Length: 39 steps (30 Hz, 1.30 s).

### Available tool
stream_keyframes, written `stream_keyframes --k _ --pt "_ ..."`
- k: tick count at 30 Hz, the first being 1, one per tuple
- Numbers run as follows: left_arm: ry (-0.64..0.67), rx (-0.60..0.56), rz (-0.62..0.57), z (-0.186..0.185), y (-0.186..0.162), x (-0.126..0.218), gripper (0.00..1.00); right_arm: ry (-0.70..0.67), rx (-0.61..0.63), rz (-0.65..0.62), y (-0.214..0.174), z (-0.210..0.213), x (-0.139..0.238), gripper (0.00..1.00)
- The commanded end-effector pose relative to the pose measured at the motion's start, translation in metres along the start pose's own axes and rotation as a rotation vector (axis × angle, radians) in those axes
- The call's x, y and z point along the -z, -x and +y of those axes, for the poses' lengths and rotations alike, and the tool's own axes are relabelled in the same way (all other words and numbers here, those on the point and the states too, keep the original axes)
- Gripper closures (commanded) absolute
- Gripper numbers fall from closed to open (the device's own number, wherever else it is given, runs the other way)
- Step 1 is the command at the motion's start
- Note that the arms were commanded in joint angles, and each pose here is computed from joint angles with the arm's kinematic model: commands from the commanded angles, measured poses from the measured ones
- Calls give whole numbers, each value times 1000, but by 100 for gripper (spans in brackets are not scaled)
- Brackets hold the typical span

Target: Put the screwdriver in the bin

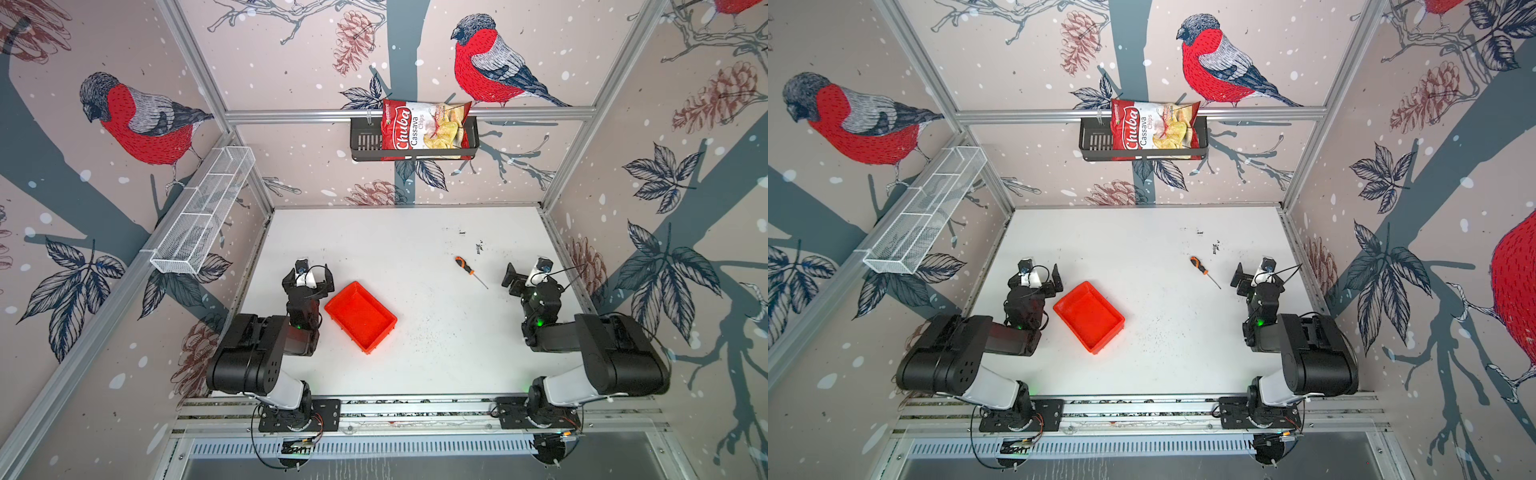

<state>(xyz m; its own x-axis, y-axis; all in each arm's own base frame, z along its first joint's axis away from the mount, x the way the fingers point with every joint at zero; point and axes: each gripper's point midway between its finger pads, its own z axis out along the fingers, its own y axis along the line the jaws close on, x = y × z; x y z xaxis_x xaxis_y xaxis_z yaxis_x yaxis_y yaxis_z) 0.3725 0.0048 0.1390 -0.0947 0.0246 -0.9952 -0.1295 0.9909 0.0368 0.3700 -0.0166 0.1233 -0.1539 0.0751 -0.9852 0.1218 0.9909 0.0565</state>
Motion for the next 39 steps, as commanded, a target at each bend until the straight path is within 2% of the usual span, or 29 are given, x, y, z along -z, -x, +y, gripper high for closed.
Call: stream_keyframes --k 1,7,11,15,23,31,35,39 --pt "7 -43 -15 -2 12 2 1 26 15 -23 13 5 1 0" --pt "-61 -126 -25 -26 40 10 1 86 67 0 32 18 3 0" --pt "-200 -169 -36 -51 62 18 1 150 103 10 50 34 5 0" --pt "-258 -174 -54 -73 82 29 2 227 118 74 60 52 6 0" --pt "-433 -197 -43 -141 88 59 2 353 166 146 71 88 6 0" --pt "-593 -195 -31 -211 82 87 1 426 299 305 41 120 -10 0" --pt "-661 -204 -16 -235 78 97 1 439 351 388 24 131 -16 1" --pt "-783 -201 10 -260 69 119 1 440 397 487 3 135 -21 1"
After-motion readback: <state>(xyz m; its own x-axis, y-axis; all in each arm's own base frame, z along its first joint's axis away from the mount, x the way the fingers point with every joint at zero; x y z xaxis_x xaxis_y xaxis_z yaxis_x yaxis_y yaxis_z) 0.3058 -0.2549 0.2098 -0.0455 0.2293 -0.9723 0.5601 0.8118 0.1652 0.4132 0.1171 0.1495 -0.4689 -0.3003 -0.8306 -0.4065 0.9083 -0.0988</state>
